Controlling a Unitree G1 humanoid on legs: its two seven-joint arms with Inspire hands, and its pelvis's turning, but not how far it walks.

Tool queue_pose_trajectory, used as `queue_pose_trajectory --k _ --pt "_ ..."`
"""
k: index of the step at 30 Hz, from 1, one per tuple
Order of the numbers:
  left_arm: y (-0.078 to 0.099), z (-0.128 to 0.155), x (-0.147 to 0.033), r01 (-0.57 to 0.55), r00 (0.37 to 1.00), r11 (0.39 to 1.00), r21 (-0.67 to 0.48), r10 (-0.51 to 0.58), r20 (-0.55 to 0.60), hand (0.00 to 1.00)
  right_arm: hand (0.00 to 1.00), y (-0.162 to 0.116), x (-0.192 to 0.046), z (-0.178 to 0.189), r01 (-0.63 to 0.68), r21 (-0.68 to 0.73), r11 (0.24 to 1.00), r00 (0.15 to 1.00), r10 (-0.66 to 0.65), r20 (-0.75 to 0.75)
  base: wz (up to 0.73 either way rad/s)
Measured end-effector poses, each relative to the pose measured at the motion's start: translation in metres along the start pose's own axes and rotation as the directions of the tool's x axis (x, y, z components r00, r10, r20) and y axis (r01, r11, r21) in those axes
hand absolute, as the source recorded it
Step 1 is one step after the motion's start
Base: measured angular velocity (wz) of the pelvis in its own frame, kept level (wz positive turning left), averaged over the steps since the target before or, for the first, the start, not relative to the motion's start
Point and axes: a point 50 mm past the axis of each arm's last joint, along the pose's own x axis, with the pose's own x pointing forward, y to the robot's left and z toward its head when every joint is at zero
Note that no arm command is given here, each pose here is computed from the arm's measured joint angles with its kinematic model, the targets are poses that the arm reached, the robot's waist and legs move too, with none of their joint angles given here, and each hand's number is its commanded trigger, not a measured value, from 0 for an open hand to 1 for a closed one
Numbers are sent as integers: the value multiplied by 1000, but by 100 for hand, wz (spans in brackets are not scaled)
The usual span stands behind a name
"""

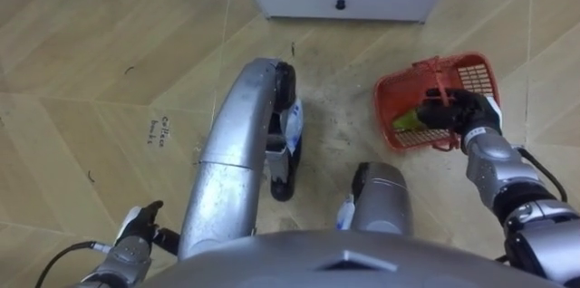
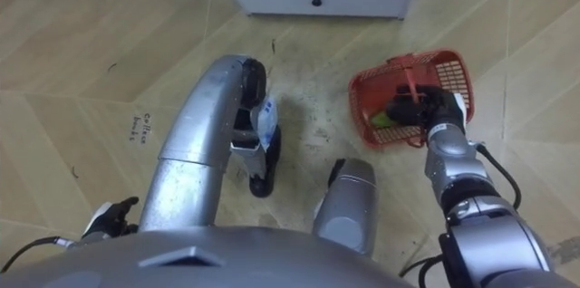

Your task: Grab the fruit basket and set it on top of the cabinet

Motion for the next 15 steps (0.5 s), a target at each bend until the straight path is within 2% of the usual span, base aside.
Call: queue_pose_trajectory --k 15 --pt "-3 6 0 31 999 1000 -2 -31 26 0 100 1 0 0 -35 3 999 999 35 -1 0"
